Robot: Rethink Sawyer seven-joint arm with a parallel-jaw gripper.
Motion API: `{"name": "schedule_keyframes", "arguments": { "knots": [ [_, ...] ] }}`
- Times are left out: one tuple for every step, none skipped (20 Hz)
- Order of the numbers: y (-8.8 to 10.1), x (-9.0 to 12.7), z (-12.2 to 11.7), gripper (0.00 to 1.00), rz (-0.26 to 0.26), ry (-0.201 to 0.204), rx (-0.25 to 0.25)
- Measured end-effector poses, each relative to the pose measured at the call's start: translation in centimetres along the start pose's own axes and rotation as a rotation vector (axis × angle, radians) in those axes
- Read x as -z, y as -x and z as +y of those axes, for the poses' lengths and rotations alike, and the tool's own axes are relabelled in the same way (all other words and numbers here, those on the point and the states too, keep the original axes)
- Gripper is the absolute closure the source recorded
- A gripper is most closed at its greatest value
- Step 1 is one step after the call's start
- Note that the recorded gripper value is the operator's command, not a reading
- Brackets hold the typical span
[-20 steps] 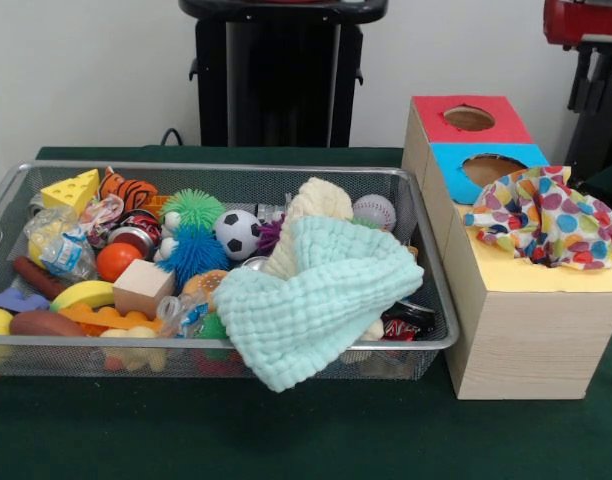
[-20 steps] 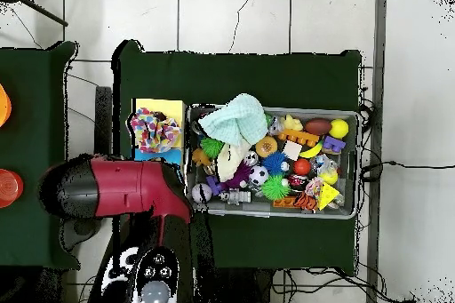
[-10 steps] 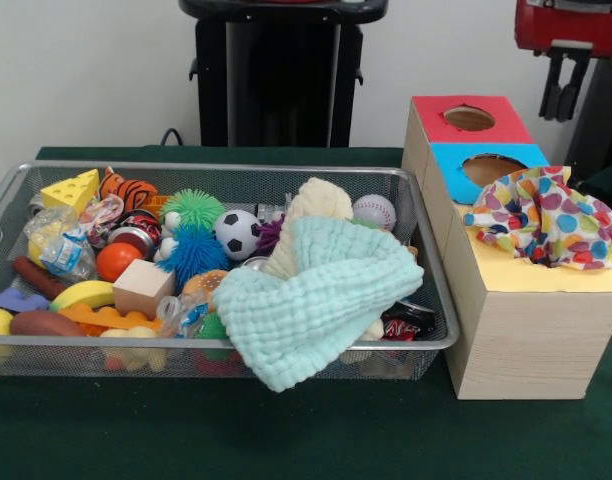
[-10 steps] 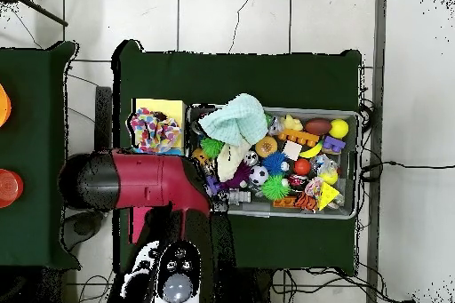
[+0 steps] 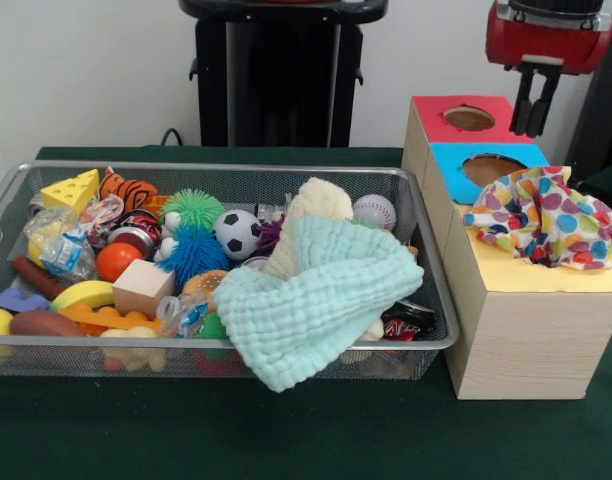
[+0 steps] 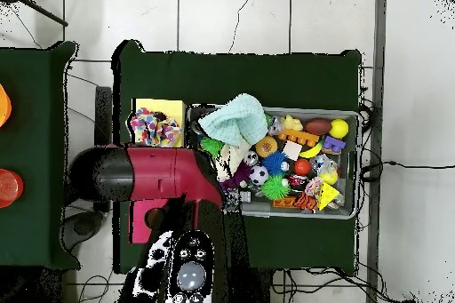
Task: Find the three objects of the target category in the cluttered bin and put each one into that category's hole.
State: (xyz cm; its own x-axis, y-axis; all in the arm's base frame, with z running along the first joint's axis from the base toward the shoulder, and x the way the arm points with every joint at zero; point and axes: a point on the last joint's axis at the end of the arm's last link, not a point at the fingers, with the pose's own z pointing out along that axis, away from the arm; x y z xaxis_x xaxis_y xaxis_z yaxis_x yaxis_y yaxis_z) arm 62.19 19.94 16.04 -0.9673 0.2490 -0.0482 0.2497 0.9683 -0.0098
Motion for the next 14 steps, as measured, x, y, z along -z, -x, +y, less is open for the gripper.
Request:
{"name": "schedule_keyframes", "arguments": {
  "knots": [
    [0.1, -0.2, 0.0, 1.00, -0.001, -0.003, 0.004],
    [0.2, -0.4, -0.1, 1.00, -0.003, -0.008, 0.011],
    [0.5, -0.7, 0.0, 1.00, -0.007, -0.013, 0.019],
    [0.6, -0.8, 0.0, 1.00, -0.009, -0.014, 0.021],
    [0.8, -1.0, 0.1, 1.00, -0.011, -0.015, 0.023],
    [0.9, -1.1, 0.2, 1.00, -0.012, -0.015, 0.024],
    [1.1, -1.2, 0.3, 1.00, -0.013, -0.015, 0.026],
    [1.1, -1.3, 0.4, 1.00, -0.014, -0.016, 0.027],
    [1.1, -1.4, 0.6, 1.00, -0.014, -0.017, 0.032],
    [1.0, -1.5, 0.8, 1.00, -0.014, -0.017, 0.036],
    [0.8, -1.6, 1.1, 1.00, -0.013, -0.017, 0.042],
    [0.7, -1.7, 1.4, 1.00, -0.013, -0.017, 0.046],
    [0.4, -1.8, 2.0, 1.00, -0.013, -0.017, 0.057],
    [0.2, -1.8, 2.3, 1.00, -0.013, -0.017, 0.062]
  ]
}}
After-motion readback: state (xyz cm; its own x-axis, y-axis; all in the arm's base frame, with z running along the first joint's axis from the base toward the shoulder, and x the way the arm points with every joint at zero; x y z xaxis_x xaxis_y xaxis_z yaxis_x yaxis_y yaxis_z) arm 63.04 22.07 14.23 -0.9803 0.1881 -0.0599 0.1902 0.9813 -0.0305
